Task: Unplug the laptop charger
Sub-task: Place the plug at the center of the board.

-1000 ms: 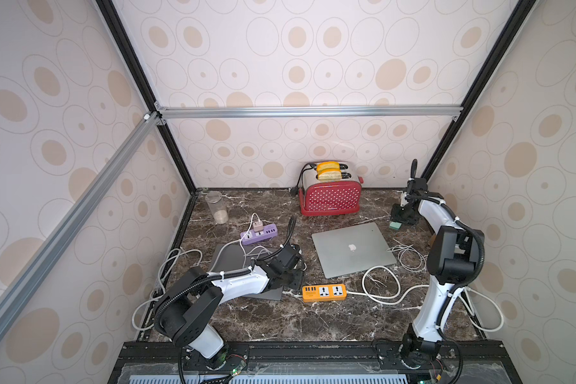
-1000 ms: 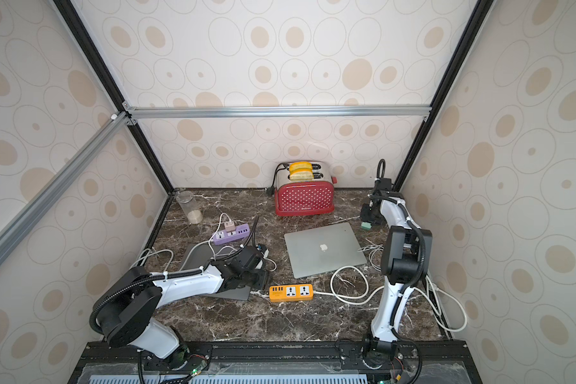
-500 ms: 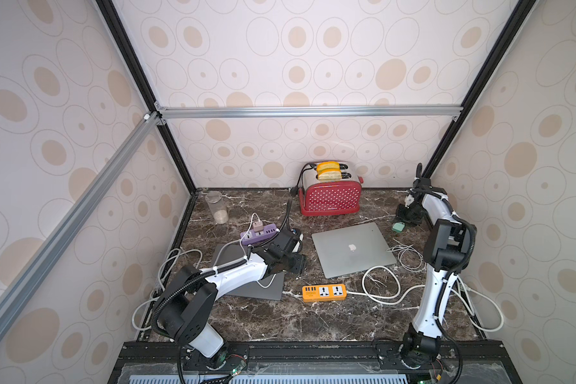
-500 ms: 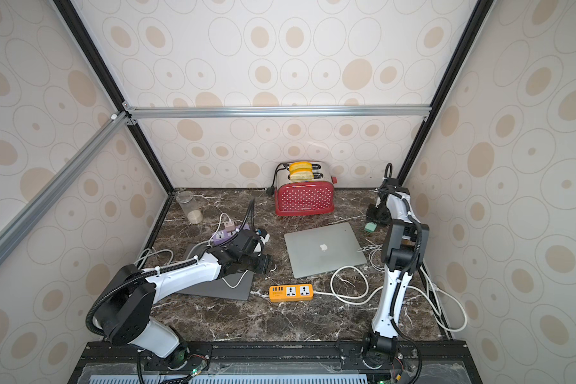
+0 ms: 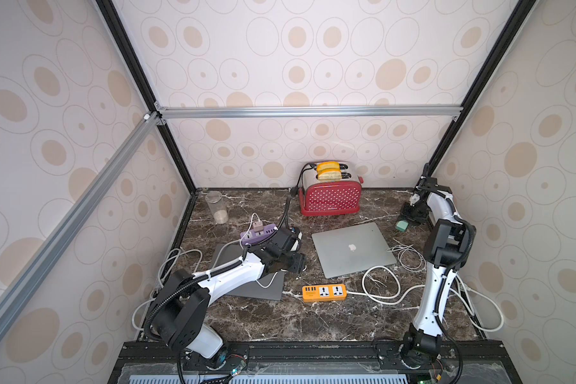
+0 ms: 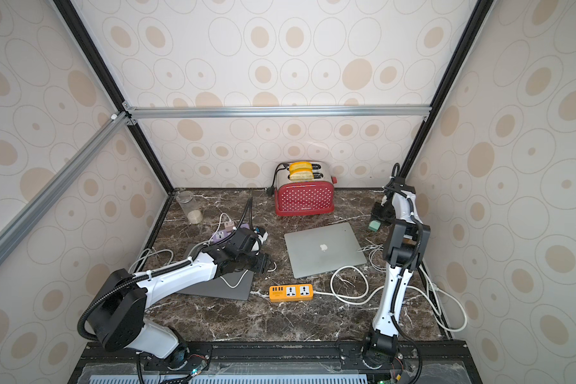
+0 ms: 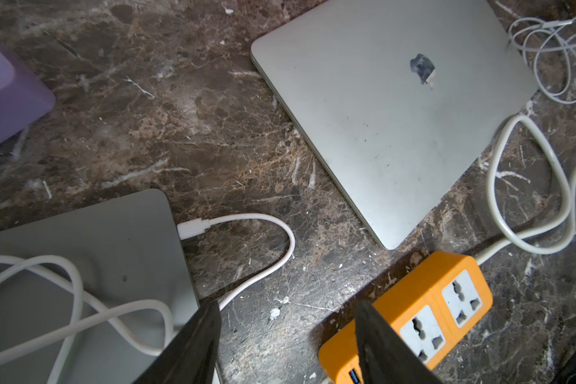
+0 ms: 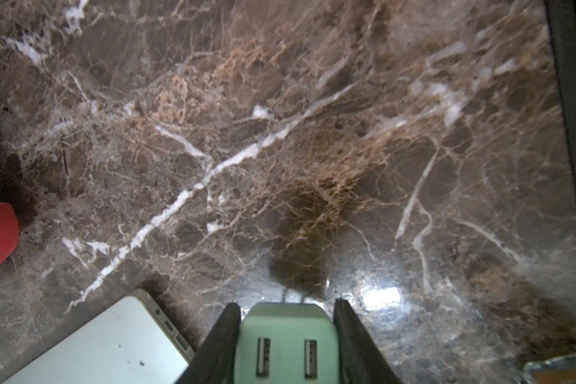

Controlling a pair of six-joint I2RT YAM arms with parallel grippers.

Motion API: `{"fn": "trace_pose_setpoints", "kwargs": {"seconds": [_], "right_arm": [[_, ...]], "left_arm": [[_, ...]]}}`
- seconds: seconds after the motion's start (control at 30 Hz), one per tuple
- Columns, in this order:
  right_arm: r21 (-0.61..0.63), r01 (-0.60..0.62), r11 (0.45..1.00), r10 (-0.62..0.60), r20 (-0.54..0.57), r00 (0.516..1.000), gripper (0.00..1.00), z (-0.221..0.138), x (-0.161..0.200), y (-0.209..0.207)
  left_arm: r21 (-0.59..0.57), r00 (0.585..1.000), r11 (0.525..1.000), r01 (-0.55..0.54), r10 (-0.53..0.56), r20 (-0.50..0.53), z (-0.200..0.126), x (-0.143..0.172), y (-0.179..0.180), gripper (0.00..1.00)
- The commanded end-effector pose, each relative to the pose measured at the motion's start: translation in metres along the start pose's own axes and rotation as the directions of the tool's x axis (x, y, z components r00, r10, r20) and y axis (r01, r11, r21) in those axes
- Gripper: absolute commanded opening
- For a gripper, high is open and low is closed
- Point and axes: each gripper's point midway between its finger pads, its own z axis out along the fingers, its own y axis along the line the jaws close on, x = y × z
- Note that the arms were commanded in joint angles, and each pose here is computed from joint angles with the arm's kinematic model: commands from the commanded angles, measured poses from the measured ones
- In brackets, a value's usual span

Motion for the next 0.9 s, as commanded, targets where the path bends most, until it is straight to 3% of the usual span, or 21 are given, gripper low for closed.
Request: {"fn": "trace_pose_setpoints", "kwargs": {"seconds": [0.0,0.33,0.87], "right_arm": [[0.027,-0.006,1.000,0.009,-0.094,0.996,0.30,0.021,0.017,-0.010],[0.015,-0.009,1.000,0.010,-0.101,0.995,0.37,0.024,0.015,-0.011],[0.024,0.014,1.000,-0.013,-0.056,0.998,0.59,0.006,0.006,-0.010]], "left_arm": [[-0.013,0.999,1.000,-0.003,0.003,0.039,-0.017,-0.014,0.001,0.66],[-0.033,0.998,0.999,0.013,-0.011,0.058,-0.030,-0.007,0.007,0.67],[-0.103,0.996,0.995,0.002,0.007,0.088,-0.050,-0.013,0.018,0.66]]}}
